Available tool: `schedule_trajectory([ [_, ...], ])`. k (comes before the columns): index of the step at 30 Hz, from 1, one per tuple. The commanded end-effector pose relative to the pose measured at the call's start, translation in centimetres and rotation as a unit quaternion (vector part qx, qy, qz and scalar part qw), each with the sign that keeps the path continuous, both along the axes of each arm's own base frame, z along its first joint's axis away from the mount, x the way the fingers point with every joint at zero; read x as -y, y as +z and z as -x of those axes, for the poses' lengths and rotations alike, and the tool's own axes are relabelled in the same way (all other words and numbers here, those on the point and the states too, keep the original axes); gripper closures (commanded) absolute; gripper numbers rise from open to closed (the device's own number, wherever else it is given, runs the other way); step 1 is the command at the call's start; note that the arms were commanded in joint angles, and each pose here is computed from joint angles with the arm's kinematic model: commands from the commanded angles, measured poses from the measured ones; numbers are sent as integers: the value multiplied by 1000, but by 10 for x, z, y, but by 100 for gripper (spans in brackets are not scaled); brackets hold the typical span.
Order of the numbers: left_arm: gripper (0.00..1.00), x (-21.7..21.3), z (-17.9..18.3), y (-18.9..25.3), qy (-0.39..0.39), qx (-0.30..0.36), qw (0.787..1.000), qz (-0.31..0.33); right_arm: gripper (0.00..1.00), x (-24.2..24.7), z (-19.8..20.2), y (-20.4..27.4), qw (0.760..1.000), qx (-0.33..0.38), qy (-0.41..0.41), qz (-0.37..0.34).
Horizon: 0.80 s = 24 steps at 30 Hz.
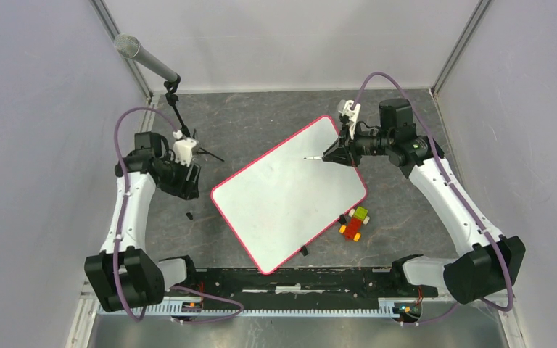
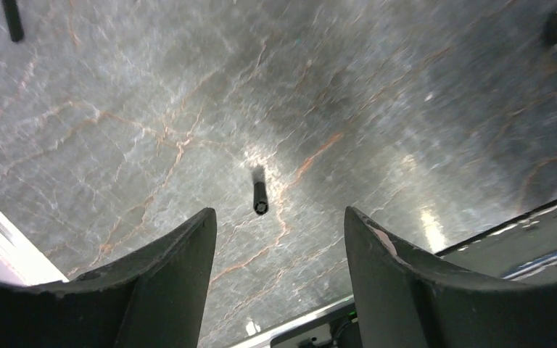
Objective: Write a sentence on the whiteboard
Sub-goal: Adjust the whiteboard at the center of the board.
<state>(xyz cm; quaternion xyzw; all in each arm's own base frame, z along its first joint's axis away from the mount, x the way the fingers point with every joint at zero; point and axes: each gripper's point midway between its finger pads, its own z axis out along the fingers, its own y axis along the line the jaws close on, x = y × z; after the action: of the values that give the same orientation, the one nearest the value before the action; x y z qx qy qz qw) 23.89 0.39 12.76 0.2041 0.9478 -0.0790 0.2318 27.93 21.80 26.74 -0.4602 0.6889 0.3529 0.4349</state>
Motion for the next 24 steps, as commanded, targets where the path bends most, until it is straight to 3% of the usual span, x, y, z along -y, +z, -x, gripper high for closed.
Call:
schedule_trajectory([
  [1,28,26,-1,57,-8,40,995,91,100,-4,-3,19,999,36,10,-2],
  [6,28,72,15,107,-100,57,971,212,100,-3,-1,19,999,41,15,1],
  [15,33,111,17,132,-141,43,926,348,100,-3,1,18,999,41,19,3],
  [24,37,135,1,111,-155,12,920,360,100,-1,2,18,999,42,18,10],
])
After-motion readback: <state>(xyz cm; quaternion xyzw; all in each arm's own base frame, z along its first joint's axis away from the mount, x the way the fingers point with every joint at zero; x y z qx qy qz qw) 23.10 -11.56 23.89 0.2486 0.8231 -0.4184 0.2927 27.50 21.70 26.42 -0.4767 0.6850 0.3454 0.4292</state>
